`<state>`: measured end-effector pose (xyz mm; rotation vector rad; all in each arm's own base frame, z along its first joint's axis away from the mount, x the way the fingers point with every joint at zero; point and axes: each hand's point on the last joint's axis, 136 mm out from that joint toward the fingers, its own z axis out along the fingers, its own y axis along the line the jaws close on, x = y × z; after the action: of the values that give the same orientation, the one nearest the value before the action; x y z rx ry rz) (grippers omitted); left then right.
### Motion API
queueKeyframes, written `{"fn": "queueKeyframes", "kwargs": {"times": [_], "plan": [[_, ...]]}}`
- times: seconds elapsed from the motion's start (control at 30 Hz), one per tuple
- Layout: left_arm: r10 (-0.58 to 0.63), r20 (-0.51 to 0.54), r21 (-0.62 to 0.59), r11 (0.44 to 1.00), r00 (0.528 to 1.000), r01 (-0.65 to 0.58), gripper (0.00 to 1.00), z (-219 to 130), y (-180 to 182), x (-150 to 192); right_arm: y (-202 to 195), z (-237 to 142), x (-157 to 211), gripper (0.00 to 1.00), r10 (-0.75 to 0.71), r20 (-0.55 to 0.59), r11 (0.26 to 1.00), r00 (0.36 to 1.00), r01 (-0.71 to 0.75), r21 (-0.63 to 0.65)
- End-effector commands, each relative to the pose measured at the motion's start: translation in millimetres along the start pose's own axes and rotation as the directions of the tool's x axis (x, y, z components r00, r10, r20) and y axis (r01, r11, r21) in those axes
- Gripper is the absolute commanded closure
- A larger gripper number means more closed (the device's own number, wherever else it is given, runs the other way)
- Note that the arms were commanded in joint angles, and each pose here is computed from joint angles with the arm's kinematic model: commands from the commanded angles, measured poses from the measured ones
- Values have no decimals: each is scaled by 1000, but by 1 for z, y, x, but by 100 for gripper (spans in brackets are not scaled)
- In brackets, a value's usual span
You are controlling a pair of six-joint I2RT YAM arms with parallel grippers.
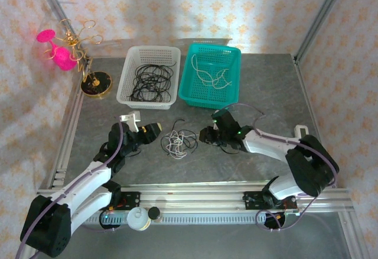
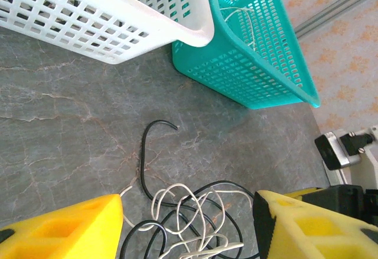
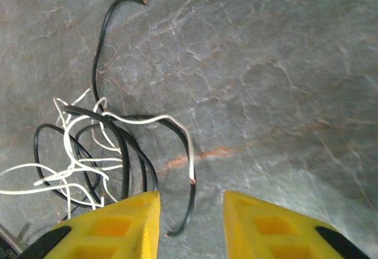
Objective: Untangle the cables
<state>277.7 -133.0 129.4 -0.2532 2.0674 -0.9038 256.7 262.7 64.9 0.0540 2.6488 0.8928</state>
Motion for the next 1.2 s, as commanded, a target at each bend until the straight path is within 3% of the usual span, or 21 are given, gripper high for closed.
{"fn": "queueKeyframes", "kwargs": {"times": [0.0, 0.47, 0.7, 0.93, 1.17], "plan": [[35, 26, 23, 999, 999, -35, 41, -1, -12, -10, 23, 6, -12, 67, -37, 20, 996, 999, 39, -76], [33, 36, 38, 999, 999, -34, 41, -3, -14, -11, 12, 23, -5, 68, -36, -15, 998, 999, 35, -53], [33, 35, 38, 999, 999, -35, 41, -4, -14, -10, 11, 10, -9, 68, -54, 11, 998, 998, 54, -25], [30, 39, 43, 999, 999, -31, 41, -3, -14, -11, 12, -12, -18, 62, -50, 57, 998, 997, 52, -31], [30, 40, 52, 998, 999, -32, 41, -4, -17, -12, 3, 1, -21, 65, -41, 21, 999, 999, 41, -24]]}}
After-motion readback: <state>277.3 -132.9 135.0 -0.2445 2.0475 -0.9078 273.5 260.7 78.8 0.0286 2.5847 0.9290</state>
